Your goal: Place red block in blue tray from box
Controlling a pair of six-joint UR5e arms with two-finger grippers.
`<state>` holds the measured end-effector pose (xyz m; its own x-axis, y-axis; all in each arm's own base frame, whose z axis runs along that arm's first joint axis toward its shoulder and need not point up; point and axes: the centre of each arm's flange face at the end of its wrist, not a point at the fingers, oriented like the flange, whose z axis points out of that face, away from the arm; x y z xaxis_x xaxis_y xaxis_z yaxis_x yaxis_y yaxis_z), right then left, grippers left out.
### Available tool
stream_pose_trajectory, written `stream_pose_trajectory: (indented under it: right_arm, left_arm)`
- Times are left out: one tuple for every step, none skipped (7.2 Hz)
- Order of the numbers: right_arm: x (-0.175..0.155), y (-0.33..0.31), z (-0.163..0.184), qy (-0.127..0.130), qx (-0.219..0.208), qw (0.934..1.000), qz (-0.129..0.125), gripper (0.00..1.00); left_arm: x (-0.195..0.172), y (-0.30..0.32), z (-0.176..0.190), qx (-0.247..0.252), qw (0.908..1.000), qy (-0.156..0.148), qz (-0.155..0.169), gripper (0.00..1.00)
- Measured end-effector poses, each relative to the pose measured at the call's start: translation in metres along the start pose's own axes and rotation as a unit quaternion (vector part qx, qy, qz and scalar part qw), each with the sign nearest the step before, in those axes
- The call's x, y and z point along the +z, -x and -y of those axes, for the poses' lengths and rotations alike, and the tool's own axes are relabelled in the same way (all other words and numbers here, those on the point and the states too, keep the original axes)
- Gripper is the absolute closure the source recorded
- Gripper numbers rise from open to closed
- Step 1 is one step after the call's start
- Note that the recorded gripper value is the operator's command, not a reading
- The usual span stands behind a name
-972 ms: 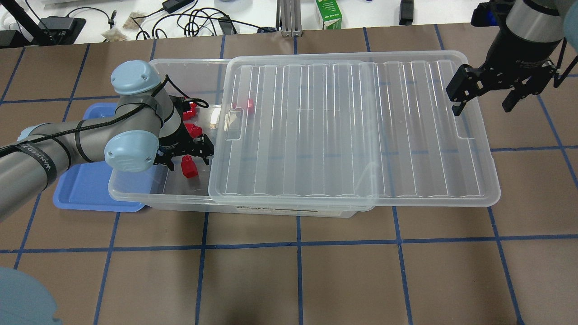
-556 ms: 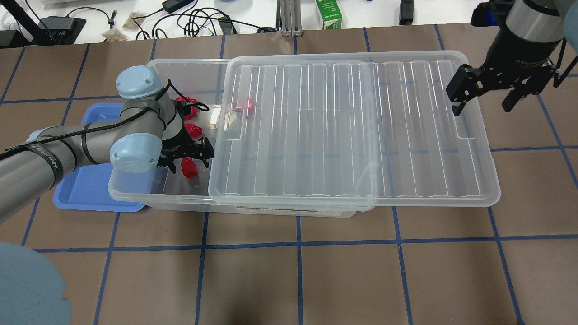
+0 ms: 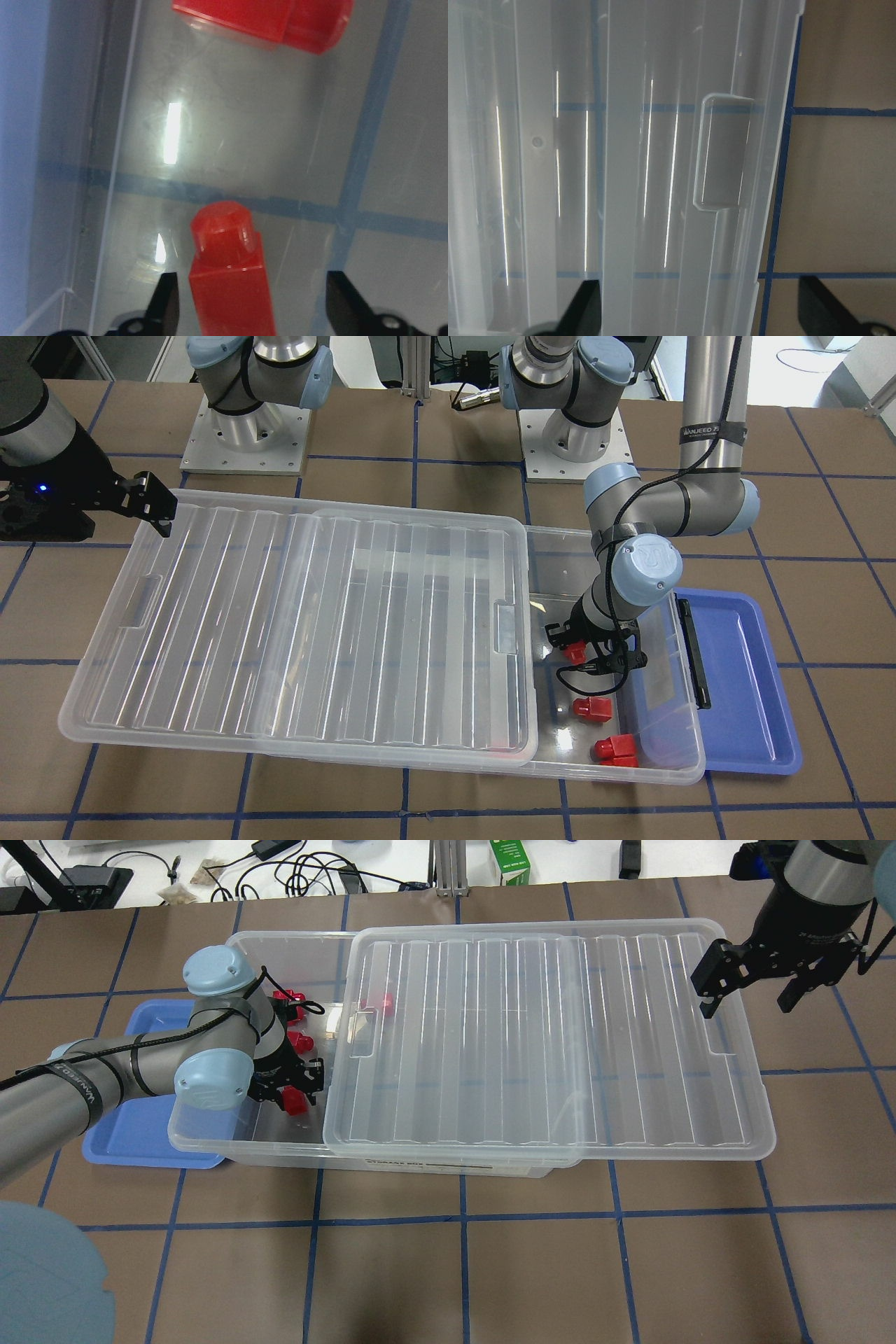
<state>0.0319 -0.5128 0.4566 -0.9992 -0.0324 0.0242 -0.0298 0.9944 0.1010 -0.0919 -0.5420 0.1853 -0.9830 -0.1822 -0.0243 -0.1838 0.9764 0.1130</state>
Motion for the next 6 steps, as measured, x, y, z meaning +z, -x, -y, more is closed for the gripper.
stream_pose_trajectory:
  right_arm:
    - [0.000, 0.000, 0.000, -0.001, 0.000, 1.0000, 0.000, 0.00]
    - [0.000, 0.000, 0.000, -0.001, 0.000, 1.0000, 0.000, 0.00]
    - [-0.001, 0.000, 0.000, -0.001, 0.000, 1.0000, 0.000, 0.00]
    - [-0.001, 0.001, -0.001, -0.002, 0.000, 1.0000, 0.001, 0.00]
    - [-0.002, 0.000, -0.001, -0.002, 0.000, 1.0000, 0.000, 0.00]
    - [-0.002, 0.000, -0.001, -0.003, 0.000, 1.0000, 0.000, 0.00]
  left_arm:
    - [-0.006, -0.001, 0.000, 0.000, 1.0000, -0.005, 0.000, 1.00]
    - [-0.017, -0.003, -0.002, 0.000, 0.9999, -0.011, -0.001, 1.00]
    - [-0.031, -0.004, -0.003, 0.001, 0.9999, -0.016, -0.002, 1.00]
    - [-0.053, -0.005, -0.005, 0.002, 0.9999, -0.016, -0.003, 1.00]
    - [-0.084, -0.006, -0.005, 0.004, 0.9999, -0.011, -0.003, 1.00]
    - [-0.122, -0.007, -0.007, 0.006, 1.0000, -0.006, -0.002, 1.00]
